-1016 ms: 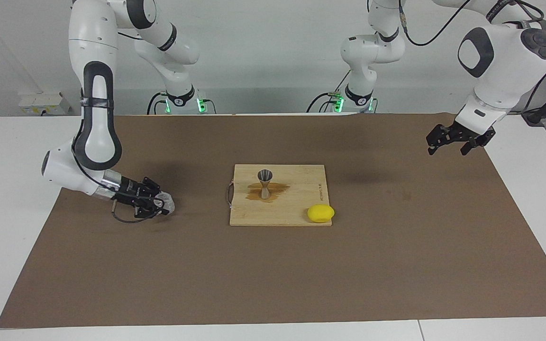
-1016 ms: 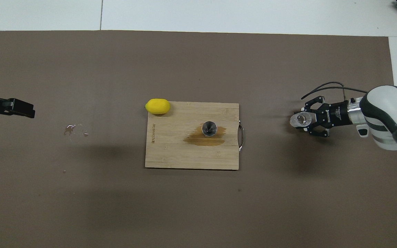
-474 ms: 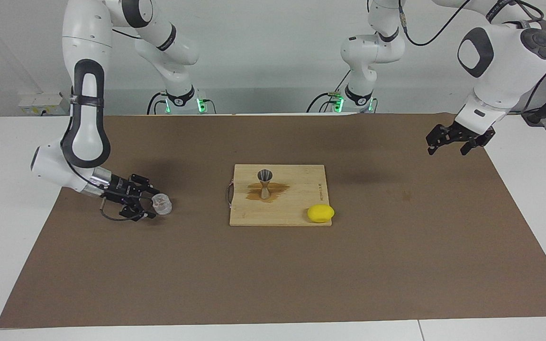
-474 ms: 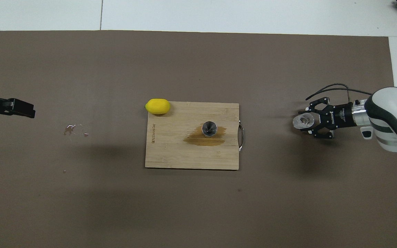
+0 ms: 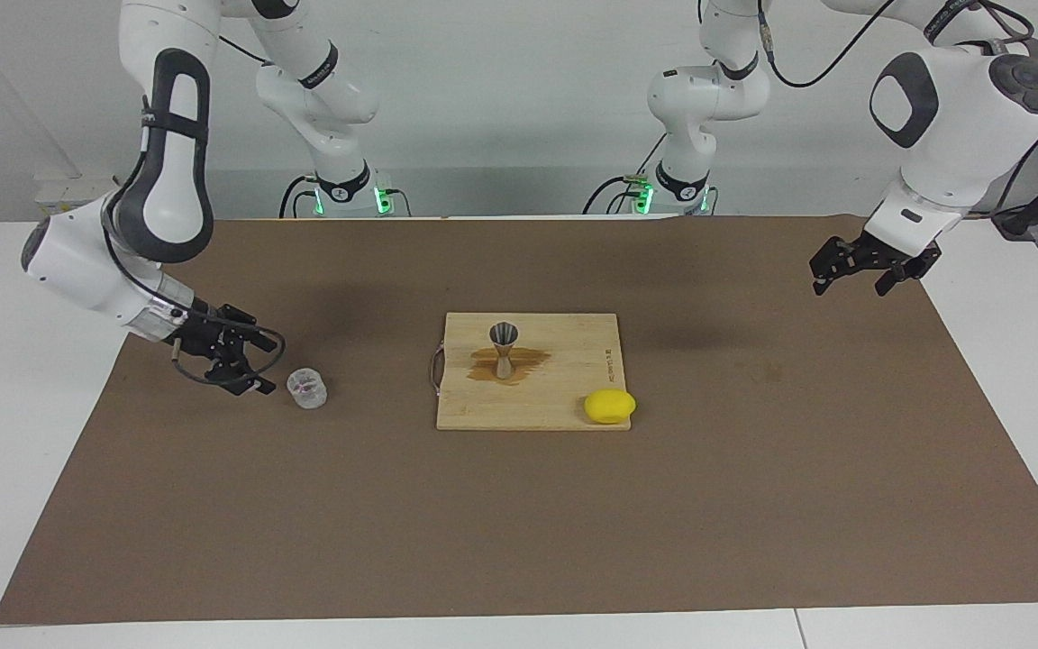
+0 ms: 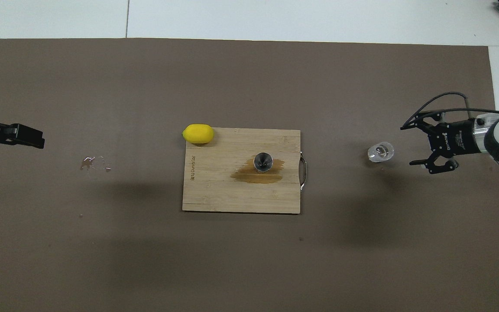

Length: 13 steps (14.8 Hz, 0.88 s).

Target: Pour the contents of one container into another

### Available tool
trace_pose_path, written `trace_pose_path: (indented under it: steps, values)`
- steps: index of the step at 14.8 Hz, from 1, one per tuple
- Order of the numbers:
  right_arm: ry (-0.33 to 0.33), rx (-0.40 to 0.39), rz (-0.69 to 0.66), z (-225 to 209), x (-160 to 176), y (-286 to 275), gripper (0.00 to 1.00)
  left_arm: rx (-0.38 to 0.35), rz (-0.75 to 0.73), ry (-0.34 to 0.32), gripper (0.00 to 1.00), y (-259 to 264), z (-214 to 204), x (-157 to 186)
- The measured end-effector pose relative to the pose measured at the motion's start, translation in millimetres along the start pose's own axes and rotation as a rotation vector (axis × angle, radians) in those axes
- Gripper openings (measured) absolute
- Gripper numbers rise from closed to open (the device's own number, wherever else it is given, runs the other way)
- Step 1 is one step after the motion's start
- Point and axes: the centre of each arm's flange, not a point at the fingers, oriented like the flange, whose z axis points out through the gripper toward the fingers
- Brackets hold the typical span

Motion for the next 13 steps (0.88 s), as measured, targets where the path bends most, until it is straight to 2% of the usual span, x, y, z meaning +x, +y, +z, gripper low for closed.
trace_pose_path:
  steps: [2, 4, 8, 10, 13]
  values:
    - [0.05, -0.04, -0.097, -4.6, -34.7, -13.0, 1.0, 0.0, 0.0, 0.0, 1.0, 0.2, 0.0, 0.0]
    - [0.103, -0.117, -0.216, 3.3, -74.3, -25.2, 1.0, 0.0, 0.001, 0.0, 1.0, 0.6, 0.0, 0.1]
    - [0.25, -0.31, -0.596, 16.4, -149.1, -43.8, 1.0, 0.0, 0.002, 0.0, 1.0, 1.2, 0.0, 0.2]
    - [0.281, -0.374, -0.73, -4.0, -169.3, -51.2, 1.0, 0.0, 0.002, 0.0, 1.0, 1.3, 0.0, 0.2]
    - [0.308, -0.397, -0.876, -53.0, -184.0, -62.9, 1.0, 0.0, 0.002, 0.0, 1.0, 1.3, 0.0, 0.2]
